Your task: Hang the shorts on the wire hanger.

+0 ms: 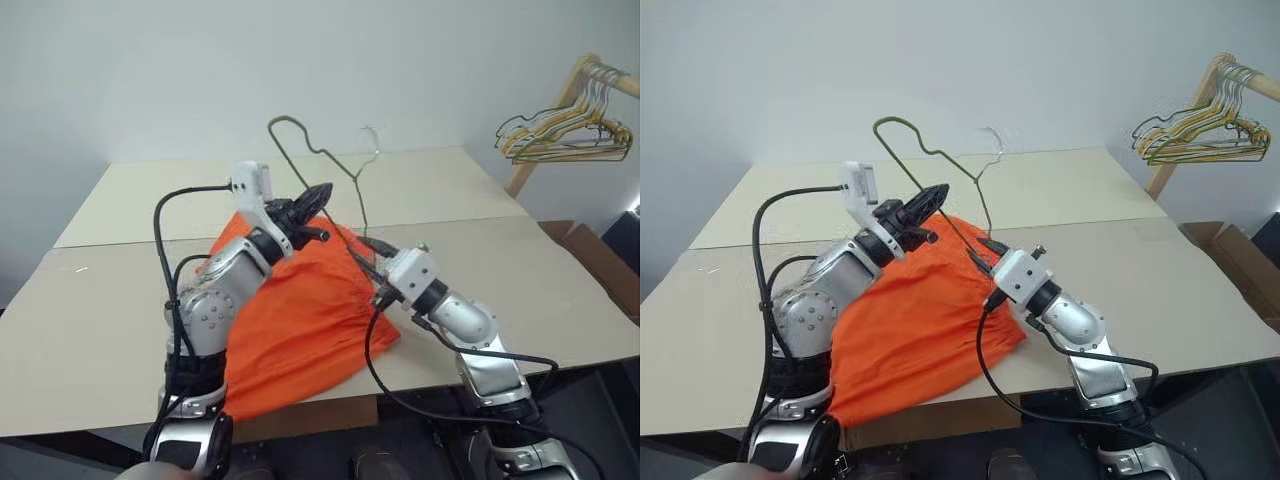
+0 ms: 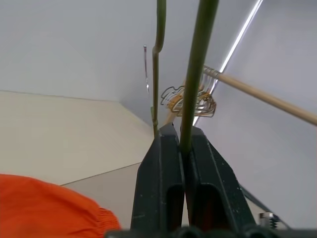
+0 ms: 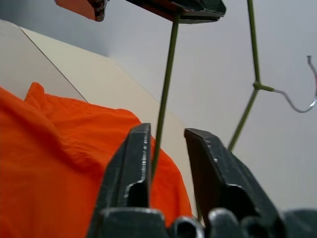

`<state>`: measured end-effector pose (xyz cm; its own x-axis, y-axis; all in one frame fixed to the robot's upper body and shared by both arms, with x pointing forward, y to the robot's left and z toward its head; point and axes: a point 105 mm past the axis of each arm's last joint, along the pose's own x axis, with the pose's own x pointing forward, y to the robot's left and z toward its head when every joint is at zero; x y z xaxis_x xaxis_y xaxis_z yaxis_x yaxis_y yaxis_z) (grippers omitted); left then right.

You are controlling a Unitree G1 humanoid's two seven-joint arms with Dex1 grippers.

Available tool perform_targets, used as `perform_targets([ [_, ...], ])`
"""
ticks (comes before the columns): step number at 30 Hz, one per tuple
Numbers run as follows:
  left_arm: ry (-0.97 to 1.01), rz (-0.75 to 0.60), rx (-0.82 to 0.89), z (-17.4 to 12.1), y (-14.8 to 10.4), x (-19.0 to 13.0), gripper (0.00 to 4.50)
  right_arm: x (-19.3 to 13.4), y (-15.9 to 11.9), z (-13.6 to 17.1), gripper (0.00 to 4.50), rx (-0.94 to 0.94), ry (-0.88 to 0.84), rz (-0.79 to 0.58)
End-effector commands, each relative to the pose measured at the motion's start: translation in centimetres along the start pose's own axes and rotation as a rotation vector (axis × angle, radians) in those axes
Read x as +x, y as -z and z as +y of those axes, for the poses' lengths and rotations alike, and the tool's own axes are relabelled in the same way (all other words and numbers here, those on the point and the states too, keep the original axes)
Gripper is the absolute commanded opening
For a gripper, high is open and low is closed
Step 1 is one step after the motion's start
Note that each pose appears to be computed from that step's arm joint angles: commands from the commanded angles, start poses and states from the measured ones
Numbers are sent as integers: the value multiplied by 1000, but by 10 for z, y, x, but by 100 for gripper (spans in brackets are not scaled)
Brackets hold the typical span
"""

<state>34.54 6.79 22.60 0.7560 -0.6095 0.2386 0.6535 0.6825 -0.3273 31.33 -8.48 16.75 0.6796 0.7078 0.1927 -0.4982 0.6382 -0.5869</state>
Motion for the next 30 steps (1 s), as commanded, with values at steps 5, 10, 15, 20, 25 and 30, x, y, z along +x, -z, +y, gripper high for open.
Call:
perform_targets([
  [5, 225, -40, 222, -9, -32, -28, 0, -23, -12, -19, 392, 178, -150, -22],
  [10, 577, -71, 171, -32, -58, -70, 0, -46, -17, -20, 446, 637, -454, 41],
  [15, 706, -76, 155, -33, -72, -86, 0, -57, -18, -34, 446, 948, -641, 14],
  [20, 785, -84, 148, -41, -73, -91, 0, -55, -11, -17, 446, 944, -808, 94],
  [25, 777, -112, 142, -44, -71, -86, 0, -47, -12, -1, 446, 921, -872, 100],
  [30, 743, -129, 129, -44, -71, -81, 0, -37, -18, 7, 446, 938, -888, 83],
])
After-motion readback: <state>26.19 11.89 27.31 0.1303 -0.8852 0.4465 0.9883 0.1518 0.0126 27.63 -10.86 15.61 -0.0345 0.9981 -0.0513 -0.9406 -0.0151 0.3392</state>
